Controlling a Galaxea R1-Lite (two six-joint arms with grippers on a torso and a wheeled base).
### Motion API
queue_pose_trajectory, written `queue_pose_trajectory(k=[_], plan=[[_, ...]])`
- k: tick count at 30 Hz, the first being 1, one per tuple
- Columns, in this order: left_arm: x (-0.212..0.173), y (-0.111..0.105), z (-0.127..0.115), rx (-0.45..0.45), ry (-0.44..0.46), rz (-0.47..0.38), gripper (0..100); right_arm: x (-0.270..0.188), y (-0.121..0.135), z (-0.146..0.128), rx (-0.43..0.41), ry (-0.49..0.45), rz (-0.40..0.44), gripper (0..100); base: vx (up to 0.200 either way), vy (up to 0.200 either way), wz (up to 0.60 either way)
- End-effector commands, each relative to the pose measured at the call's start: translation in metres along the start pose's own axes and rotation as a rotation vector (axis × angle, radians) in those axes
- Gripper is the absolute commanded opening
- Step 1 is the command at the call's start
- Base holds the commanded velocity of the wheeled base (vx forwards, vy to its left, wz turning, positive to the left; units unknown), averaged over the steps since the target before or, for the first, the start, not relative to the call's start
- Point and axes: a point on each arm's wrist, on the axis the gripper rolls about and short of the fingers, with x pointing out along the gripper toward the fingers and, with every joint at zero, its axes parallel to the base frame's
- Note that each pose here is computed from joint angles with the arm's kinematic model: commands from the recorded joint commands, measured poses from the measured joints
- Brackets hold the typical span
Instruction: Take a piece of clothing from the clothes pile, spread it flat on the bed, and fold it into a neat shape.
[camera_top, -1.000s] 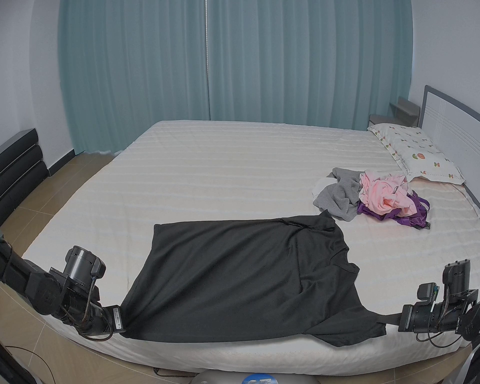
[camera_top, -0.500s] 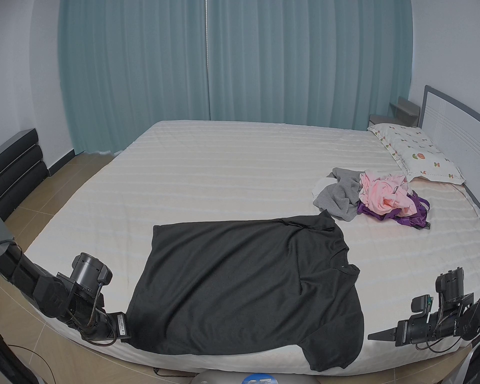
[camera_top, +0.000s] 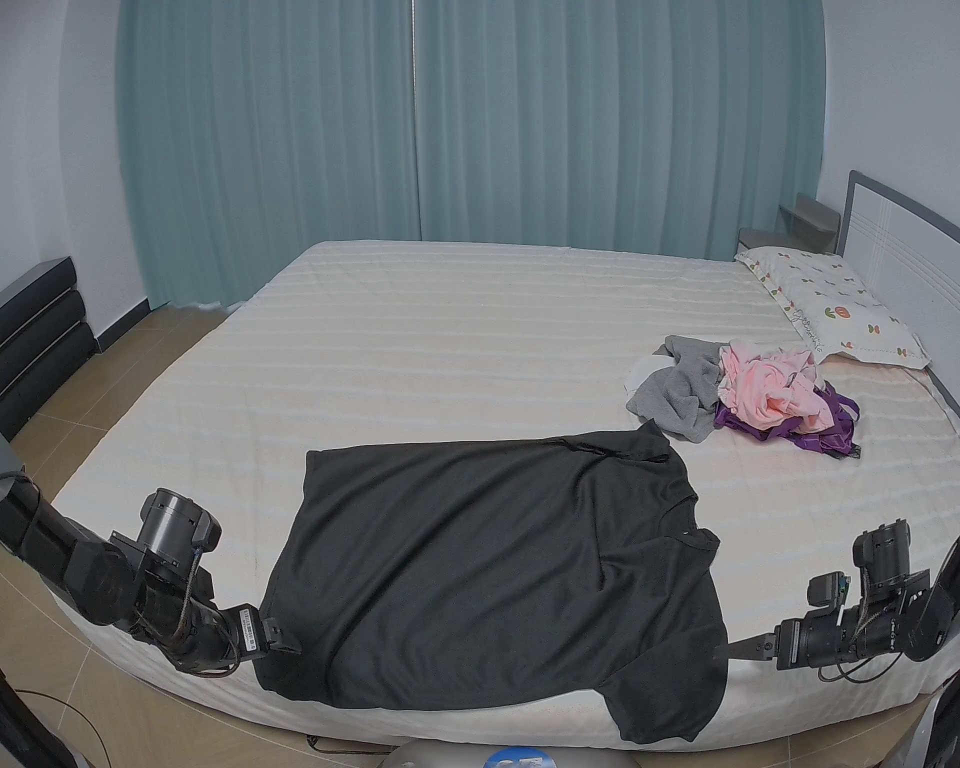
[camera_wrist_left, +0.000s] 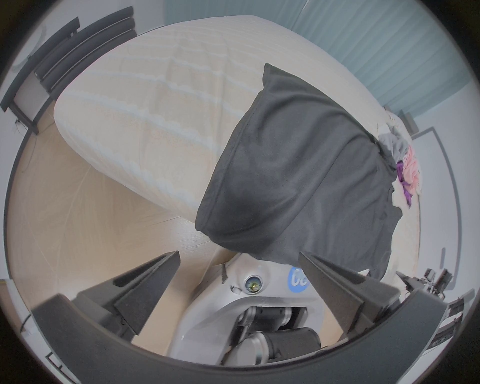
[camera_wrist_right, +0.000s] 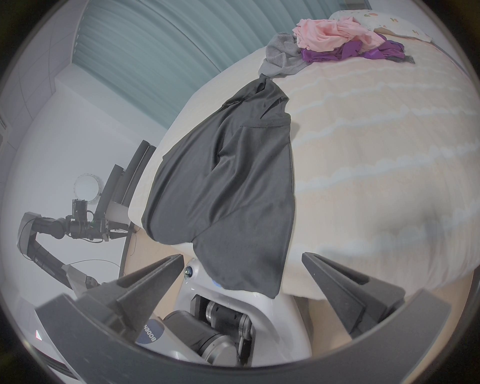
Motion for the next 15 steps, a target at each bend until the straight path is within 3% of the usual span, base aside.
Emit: queue_pose_trajectory(k=[1,9,15], plan=[[-0.001,-0.002,0.007,-0.052,-0.024,-0.067,100,0.025,-0.013,0.008,0.019,0.027,-0.02,100,0.0,0.0,0.0],[0.003,-0.004,0.012,-0.101,-0.049,-0.094,100,0.047,-0.017,0.01,0.079,-0.019,-0.008,100,0.0,0.0,0.0],[0.006,-0.004,0.013,-0.102,-0.045,-0.087,100,0.061,-0.022,0.006,0.086,-0.035,-0.047,100,0.0,0.0,0.0]])
